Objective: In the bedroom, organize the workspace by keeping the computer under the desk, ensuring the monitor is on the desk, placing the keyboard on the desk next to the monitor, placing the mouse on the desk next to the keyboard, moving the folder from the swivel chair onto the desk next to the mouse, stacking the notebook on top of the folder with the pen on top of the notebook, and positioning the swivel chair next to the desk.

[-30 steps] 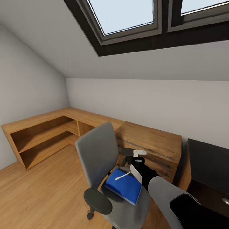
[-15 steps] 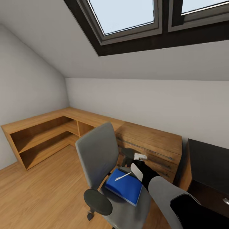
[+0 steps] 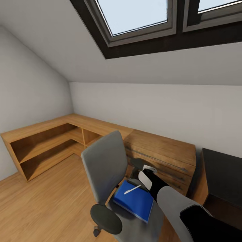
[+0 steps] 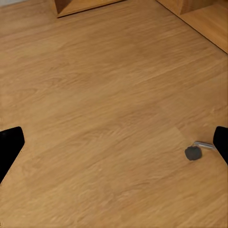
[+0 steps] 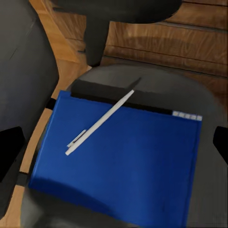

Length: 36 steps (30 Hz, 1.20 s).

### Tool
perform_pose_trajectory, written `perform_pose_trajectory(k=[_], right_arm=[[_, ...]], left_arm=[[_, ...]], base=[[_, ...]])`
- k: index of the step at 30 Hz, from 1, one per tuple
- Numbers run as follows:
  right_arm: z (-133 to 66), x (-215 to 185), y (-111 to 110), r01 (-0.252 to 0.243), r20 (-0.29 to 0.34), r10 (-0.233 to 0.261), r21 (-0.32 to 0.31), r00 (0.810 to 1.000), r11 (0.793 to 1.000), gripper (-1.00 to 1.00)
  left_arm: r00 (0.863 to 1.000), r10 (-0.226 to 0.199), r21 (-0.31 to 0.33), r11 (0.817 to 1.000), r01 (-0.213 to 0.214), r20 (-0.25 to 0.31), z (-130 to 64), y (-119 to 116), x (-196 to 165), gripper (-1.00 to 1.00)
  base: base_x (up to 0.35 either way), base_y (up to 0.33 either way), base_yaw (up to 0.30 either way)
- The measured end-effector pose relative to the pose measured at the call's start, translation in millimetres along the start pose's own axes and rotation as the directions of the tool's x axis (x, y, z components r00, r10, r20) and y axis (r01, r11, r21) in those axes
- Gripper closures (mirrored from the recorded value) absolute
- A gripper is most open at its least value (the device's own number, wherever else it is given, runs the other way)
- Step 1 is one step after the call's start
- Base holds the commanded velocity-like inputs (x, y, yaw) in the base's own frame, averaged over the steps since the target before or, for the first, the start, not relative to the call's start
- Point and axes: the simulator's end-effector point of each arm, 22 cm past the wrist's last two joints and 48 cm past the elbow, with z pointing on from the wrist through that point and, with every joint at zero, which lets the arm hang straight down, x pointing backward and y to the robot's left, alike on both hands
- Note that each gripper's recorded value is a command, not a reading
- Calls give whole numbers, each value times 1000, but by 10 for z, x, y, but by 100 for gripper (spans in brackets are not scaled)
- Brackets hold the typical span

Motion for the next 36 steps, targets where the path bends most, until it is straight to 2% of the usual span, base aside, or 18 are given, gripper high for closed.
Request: perform_pose_trajectory(k=[4, 8, 13, 14, 15, 16, 17, 18, 21, 29, 36], right_arm=[[1, -3, -62, -1, 1, 1, 28, 1000, 1000, -100], [-10, 1, -199, -3, 0, 3, 90, 1000, 996, -100], [-11, -97, -105, -18, 38, 16, 50, 999, 999, -100], [-11, -109, -94, -19, 44, 18, 45, 999, 999, -100], [-10, -108, -93, -19, 44, 17, 45, 999, 999, -100], [-10, -108, -92, -19, 44, 17, 44, 999, 999, -100], [1, -101, -92, -19, 45, 17, 44, 999, 999, -100], [13, -92, -95, -19, 46, 17, 44, 999, 999, -100], [50, -59, -103, -18, 46, 16, 44, 999, 999, -100], [145, 19, -122, -16, 49, 14, 44, 999, 999, -100], [231, 96, -140, -15, 50, 13, 44, 999, 999, -100]], left_arm=[[1000, -1, -3, 1000, 1, -1, 2, 10, 1, -100], [1000, -5, 0, 1000, 5, 15, 9, -2, -72, -100], [1000, -20, -25, 999, 21, 20, 18, 109, -100, -100], [997, -57, -49, 997, 59, 56, 36, 207, -276, -100], [996, -67, -53, 996, 70, 62, 37, 219, -303, -100], [992, -105, -62, 992, 109, 71, 40, 251, -346, -100], [974, -214, -76, 973, 220, 76, 58, 296, -391, -100], [970, -236, -78, 968, 240, 61, 71, 296, -354, -100], [967, -253, -80, 964, 254, 23, 105, 290, -244, -100], [967, -255, -80, 963, 256, 19, 172, 291, -122, -100], [967, -256, -81, 963, 257, 19, 232, 299, -20, -100]], base=[[41, 30, 0], [174, 175, 0], [64, 111, 0], [4, 7, 0], [2, 4, 0], [0, 0, 0], [0, 0, 0], [0, 0, 0], [0, 0, 0], [0, 0, 17], [0, 0, 188]])
